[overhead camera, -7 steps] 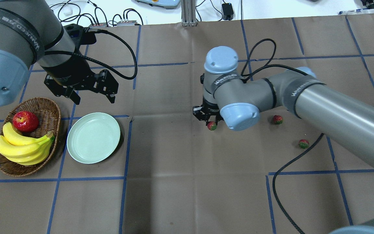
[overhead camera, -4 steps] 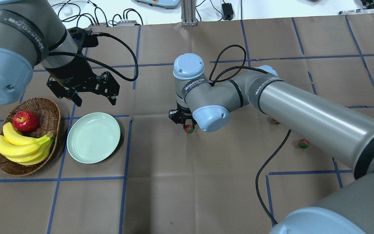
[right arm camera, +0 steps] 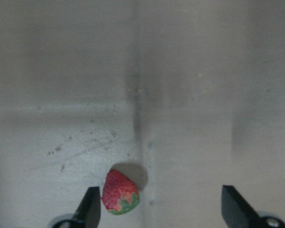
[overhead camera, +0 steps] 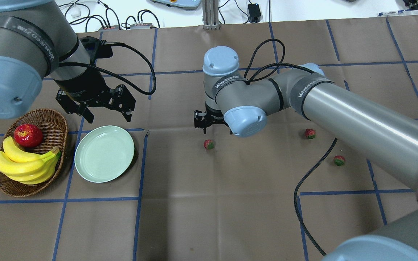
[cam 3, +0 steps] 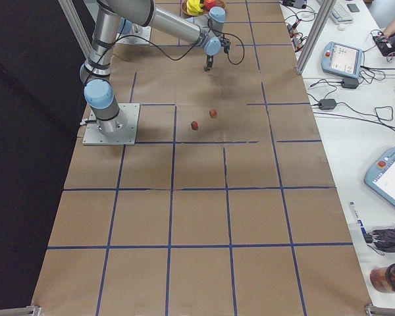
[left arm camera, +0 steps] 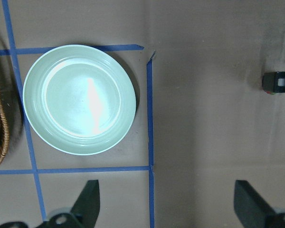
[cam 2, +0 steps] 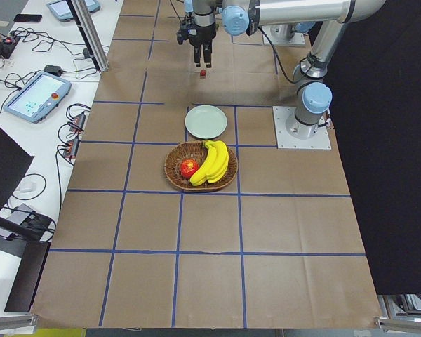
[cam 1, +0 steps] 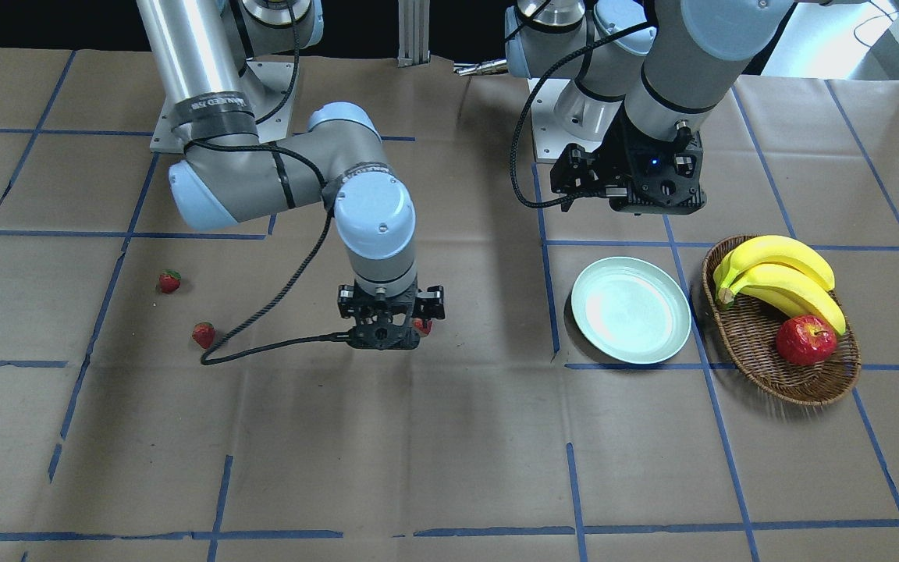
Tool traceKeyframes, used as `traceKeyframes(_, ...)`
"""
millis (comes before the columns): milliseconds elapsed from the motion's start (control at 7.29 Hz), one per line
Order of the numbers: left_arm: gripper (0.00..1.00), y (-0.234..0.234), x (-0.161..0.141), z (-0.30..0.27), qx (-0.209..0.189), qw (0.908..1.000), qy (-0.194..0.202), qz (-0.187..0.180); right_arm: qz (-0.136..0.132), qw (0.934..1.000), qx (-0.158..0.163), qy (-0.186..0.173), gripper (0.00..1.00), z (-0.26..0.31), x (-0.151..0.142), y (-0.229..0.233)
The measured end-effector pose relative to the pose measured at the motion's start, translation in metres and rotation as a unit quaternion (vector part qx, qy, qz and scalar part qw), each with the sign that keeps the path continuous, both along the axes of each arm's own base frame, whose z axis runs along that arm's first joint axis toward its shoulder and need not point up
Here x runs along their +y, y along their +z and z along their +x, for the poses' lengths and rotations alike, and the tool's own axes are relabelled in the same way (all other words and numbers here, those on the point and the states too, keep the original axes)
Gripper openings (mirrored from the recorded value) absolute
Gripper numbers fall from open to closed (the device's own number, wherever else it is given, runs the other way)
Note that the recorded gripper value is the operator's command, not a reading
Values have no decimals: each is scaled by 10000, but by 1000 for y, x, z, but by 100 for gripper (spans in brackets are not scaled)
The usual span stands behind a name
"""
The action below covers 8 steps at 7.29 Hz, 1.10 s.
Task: Collect all strawberries into plate
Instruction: 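Carry the strawberry toward the plate with the right gripper, release mid-table, then grasp the mid-table strawberry with the left gripper while the right grasps another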
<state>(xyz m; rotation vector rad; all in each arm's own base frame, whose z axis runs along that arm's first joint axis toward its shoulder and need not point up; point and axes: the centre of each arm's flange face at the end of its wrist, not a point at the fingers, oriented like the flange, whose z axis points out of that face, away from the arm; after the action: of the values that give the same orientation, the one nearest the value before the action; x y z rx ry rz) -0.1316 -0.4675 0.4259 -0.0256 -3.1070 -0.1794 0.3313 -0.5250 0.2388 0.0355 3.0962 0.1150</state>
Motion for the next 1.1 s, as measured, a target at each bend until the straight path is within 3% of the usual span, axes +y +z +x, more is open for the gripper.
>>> traceKeyframes(411, 100, -23, -6, -11, 312, 9989, 334, 106, 183, 9995, 85, 259, 100, -137, -19, 51)
traceKeyframes(549, 100, -36, -15, -25, 322, 9989, 317, 100, 206, 9991, 122, 360, 100, -180, -19, 40)
traceKeyframes(823, 100, -72, -39, -74, 304, 9993, 174, -101, -45, 9989, 133, 440, 100, -260, -17, 6)
traceKeyframes(1097, 100, -116, -58, -111, 310, 9993, 67, -206, -105, 9991, 124, 391, 100, -289, -8, -32)
